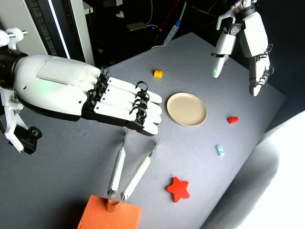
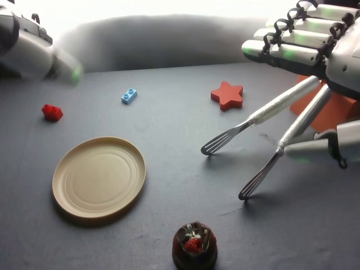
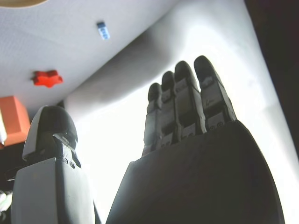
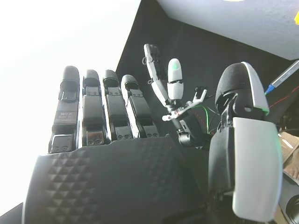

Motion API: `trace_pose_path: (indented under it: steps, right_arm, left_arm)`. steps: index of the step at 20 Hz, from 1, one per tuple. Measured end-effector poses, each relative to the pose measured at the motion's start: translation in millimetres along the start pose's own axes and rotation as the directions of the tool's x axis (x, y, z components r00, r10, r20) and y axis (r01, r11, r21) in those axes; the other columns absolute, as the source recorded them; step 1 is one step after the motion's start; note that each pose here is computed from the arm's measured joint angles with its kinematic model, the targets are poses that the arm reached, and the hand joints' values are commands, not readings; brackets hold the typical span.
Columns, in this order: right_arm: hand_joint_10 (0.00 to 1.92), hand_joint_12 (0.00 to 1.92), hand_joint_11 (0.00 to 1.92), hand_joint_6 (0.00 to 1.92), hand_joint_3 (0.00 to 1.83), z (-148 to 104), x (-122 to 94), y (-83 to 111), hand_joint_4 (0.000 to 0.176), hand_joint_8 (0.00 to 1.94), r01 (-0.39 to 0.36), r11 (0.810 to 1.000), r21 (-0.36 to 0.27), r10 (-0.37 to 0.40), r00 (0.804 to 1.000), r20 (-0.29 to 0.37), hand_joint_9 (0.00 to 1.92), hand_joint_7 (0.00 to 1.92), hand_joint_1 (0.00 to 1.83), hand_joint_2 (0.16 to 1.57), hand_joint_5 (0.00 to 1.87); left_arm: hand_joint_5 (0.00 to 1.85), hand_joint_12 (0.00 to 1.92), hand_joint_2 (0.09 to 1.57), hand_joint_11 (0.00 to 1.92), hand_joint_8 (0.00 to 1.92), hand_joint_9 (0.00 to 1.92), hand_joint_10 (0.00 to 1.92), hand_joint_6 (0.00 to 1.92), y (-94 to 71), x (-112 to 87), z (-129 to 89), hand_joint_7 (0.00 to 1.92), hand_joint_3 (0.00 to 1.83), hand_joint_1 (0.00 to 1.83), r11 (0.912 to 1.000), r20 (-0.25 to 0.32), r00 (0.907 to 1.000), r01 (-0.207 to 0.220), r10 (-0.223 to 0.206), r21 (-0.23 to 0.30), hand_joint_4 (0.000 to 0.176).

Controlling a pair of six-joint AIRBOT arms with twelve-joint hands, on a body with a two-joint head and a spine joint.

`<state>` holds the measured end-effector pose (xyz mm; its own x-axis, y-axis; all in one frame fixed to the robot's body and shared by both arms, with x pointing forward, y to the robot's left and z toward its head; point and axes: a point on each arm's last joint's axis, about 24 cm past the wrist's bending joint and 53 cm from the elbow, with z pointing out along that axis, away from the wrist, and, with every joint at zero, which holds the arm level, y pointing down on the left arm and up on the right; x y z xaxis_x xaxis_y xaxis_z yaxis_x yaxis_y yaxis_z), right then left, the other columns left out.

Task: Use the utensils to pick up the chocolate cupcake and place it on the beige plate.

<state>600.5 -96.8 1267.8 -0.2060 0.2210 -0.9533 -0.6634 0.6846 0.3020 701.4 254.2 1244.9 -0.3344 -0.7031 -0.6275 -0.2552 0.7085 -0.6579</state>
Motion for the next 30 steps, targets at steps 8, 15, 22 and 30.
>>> trace_pose_path:
  steps: [8,15,22,30]
  right_arm:
    - [0.00,0.40,0.00,0.00,0.00,7.3,7.6,-10.2,0.000,0.00,0.008,0.999,0.033,-0.006,0.999,-0.047,0.12,0.11,0.27,0.94,0.08]
    - [0.01,0.55,0.00,0.00,0.00,37.0,43.6,-48.7,0.000,0.00,0.005,0.991,0.133,0.022,0.979,-0.203,0.12,0.08,0.33,0.90,0.06]
    - [0.00,0.40,0.00,0.00,0.00,43.6,62.6,-63.7,0.000,0.00,0.017,0.984,0.176,0.033,0.961,-0.276,0.08,0.06,0.39,0.90,0.02]
    - [0.00,0.16,0.00,0.00,0.01,55.4,74.2,-79.8,0.000,0.00,0.027,0.980,0.198,0.034,0.954,-0.298,0.03,0.01,0.64,0.99,0.00]
  left_arm:
    - [0.16,0.38,1.07,0.00,0.00,0.12,0.00,0.00,3.4,-5.8,2.2,0.15,0.00,0.11,1.0000,0.011,0.9999,0.003,-0.003,-0.009,0.000]
    - [0.16,0.36,1.07,0.00,0.00,0.11,0.00,0.01,1.8,-3.6,1.6,0.14,0.00,0.14,1.0000,0.006,1.0000,0.004,-0.004,-0.004,0.000]
    - [0.21,0.37,1.07,0.00,0.01,0.13,0.01,0.01,-0.9,-6.1,1.3,0.17,0.00,0.17,1.0000,0.008,1.0000,0.003,-0.003,0.003,0.000]
    - [0.14,0.37,1.06,0.00,0.00,0.12,0.00,0.00,-2.5,-5.7,1.9,0.15,0.00,0.22,1.0000,0.009,0.9999,-0.005,0.005,0.003,0.000]
